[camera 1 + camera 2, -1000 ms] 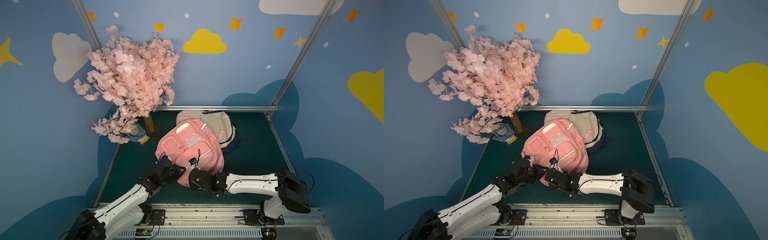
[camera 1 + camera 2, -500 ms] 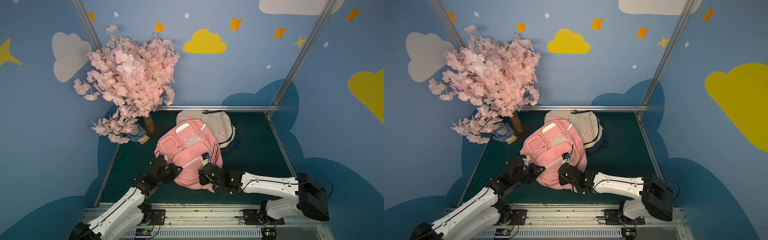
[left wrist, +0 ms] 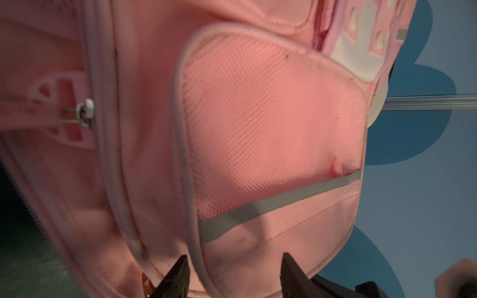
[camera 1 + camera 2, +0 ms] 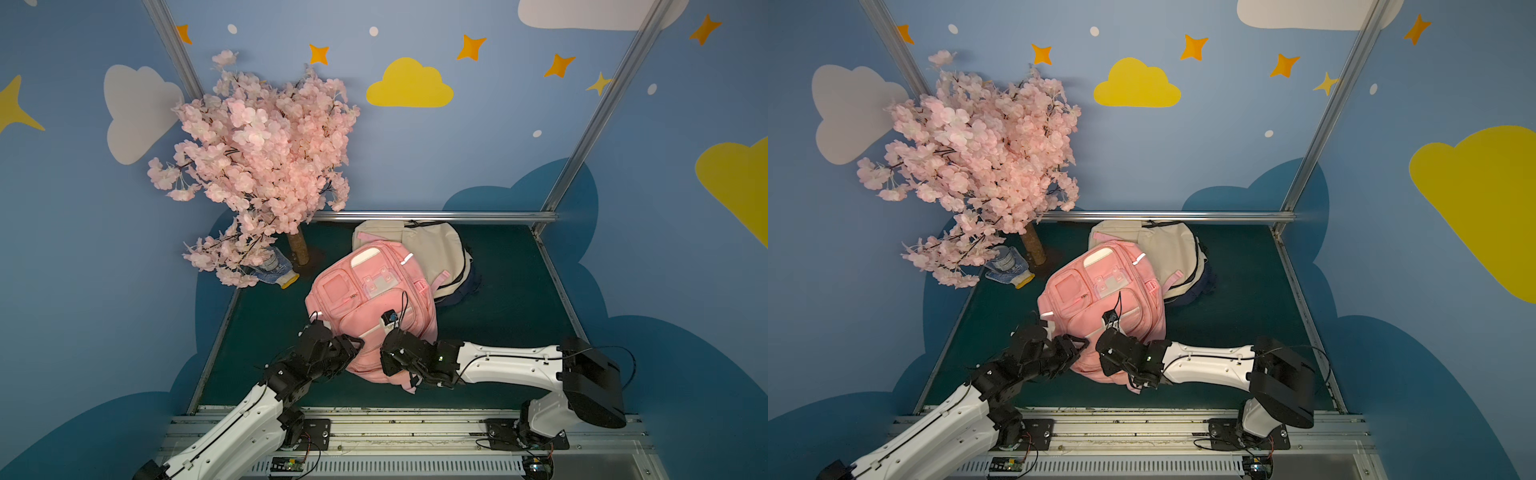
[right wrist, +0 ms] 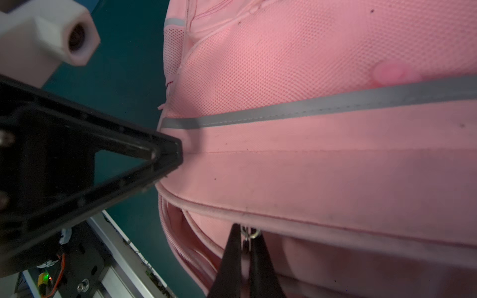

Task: Zip up the backpack
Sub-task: Zip the zipper on the backpack.

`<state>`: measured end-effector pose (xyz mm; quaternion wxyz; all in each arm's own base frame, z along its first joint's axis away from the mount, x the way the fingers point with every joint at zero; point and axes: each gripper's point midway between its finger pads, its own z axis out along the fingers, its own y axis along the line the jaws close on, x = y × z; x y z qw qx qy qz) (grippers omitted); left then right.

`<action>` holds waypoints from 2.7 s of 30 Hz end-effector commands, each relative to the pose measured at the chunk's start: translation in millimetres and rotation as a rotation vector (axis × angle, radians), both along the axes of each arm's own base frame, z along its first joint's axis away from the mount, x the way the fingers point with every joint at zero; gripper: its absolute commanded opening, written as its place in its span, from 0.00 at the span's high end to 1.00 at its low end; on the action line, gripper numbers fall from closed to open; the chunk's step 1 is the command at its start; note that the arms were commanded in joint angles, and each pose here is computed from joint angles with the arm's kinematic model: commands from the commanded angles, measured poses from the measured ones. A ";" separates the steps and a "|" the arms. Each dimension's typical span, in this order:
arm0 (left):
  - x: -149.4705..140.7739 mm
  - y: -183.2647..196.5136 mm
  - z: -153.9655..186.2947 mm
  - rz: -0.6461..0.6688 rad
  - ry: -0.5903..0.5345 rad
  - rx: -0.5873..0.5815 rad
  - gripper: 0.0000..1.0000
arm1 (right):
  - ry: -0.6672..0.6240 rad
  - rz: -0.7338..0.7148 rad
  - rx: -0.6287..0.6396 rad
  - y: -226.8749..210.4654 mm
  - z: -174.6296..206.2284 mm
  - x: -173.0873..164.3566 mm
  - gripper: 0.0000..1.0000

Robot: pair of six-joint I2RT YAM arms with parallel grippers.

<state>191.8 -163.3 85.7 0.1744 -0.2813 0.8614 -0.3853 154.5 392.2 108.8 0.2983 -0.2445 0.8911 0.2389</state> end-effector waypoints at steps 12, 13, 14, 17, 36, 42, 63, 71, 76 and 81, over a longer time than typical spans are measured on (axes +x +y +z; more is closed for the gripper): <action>-2.7 27.4 -29.1 0.083 0.045 0.084 0.93 | -0.069 -0.079 -0.166 -36.9 6.5 7.4 1.00; -3.3 30.8 -29.9 0.091 0.047 0.087 0.96 | -0.077 -0.094 -0.178 -45.2 6.8 11.0 1.00; -4.5 34.6 -30.8 0.097 0.051 0.095 0.97 | -0.084 -0.104 -0.185 -52.7 7.0 14.7 1.00; -4.5 44.3 -26.6 0.117 0.036 0.111 0.98 | -0.101 -0.146 -0.196 -74.3 7.1 26.6 1.00; 11.3 50.7 -2.1 0.100 -0.003 0.114 0.98 | 0.023 0.036 -0.173 -44.1 -8.0 12.3 1.00; 19.6 37.2 -1.1 0.058 -0.009 0.076 0.97 | 0.108 0.052 -0.291 -34.7 -50.9 5.6 1.00; 17.3 40.6 -8.8 0.064 -0.005 0.098 0.97 | 0.157 0.067 -0.362 -41.9 -76.4 -5.4 0.79; 16.3 44.2 -9.8 0.076 -0.005 0.110 0.98 | 0.137 0.044 -0.381 -54.5 -74.5 -7.1 0.94; 15.5 47.2 -9.1 0.083 -0.006 0.125 0.97 | 0.089 -0.002 -0.400 -62.5 -62.0 3.6 1.00; 12.6 56.7 -6.1 0.097 -0.009 0.170 0.98 | 0.079 -0.105 -0.395 -89.9 -45.0 26.5 1.00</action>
